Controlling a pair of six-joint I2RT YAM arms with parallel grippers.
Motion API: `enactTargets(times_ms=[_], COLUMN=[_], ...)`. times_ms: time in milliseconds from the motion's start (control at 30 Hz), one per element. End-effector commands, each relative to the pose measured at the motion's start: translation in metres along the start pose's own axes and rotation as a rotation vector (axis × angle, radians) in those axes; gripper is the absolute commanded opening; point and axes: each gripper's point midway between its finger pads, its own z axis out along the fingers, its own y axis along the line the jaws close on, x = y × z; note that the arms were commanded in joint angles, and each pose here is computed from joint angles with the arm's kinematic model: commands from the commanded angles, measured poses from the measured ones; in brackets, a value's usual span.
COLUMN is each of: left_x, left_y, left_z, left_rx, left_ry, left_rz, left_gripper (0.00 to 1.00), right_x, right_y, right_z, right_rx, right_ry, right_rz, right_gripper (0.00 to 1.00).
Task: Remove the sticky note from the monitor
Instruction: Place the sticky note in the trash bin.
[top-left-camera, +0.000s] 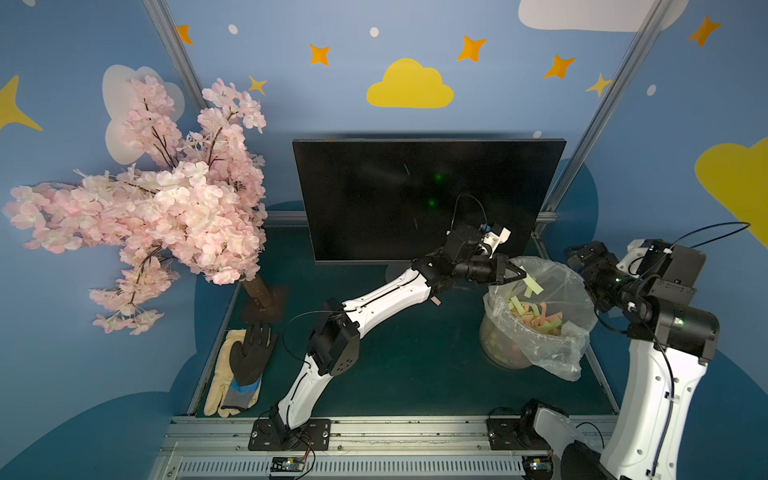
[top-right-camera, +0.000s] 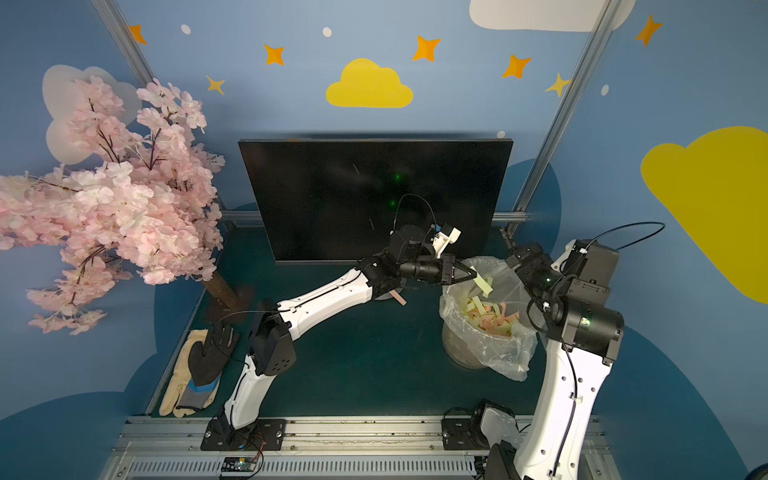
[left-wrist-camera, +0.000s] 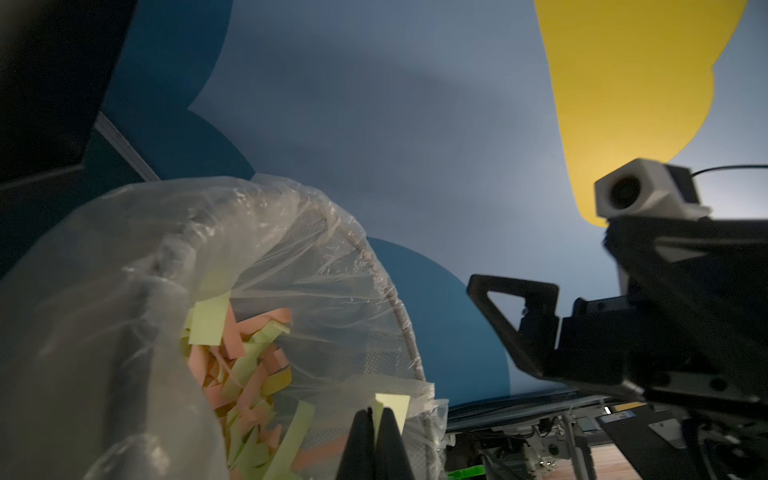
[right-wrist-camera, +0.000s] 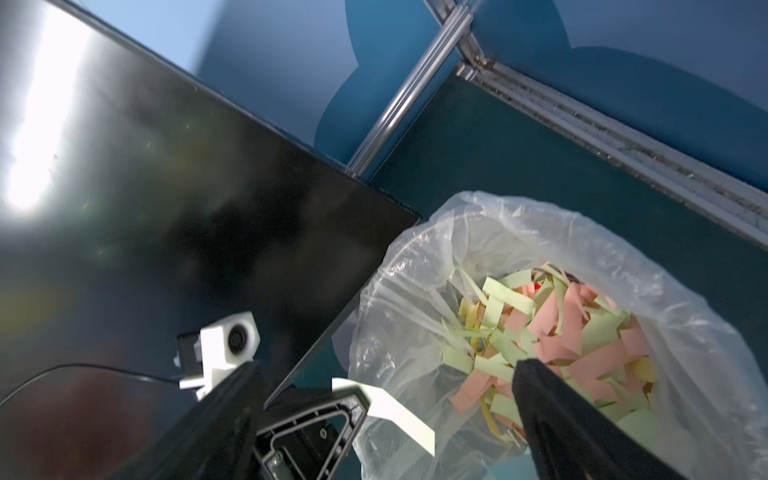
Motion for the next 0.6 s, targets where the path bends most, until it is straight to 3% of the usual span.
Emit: enactTargets(times_ms=[0, 67, 133, 300, 433, 567], left_x=[0.001, 0.009, 0.015, 0.025, 0.027, 0.027], left_y=[-0.034, -0.032, -0.03, -0.031, -0.034, -0.037], left_z=[-0.017, -0.015, -0.013, -0.013, -0.013, -0.012], left_rx=[-0.061, -0.105, -0.141, -0.19, -0.18, -0.165], left_ry=[0.034, 0.075, 0.098, 0.126, 0.132, 0.131], left_rz=[0.211, 0.266, 0.314, 0.406, 0.422, 0.425], left_gripper=[0.03, 0.07, 0.19, 0.71, 0.99, 1.0], right_x=[-0.018, -0.021, -0.02, -0.018, -0.016, -0.01], right_y=[0.004, 0.005, 0.007, 0.005, 0.006, 0.004], right_z=[0.0, 0.002, 0.004, 0.006, 0.008, 0.01], right_rx=[-0.002, -0.011, -0.025, -0.025, -0.036, -0.04], right_ry=[-0.053, -0.052, -0.042, -0.034, -0.025, -0.007], right_rz=[0.008, 0.022, 0.034, 0.035, 0.041, 0.049], right_gripper=[0.98, 0.98, 0.98, 0.98, 0.98, 0.98])
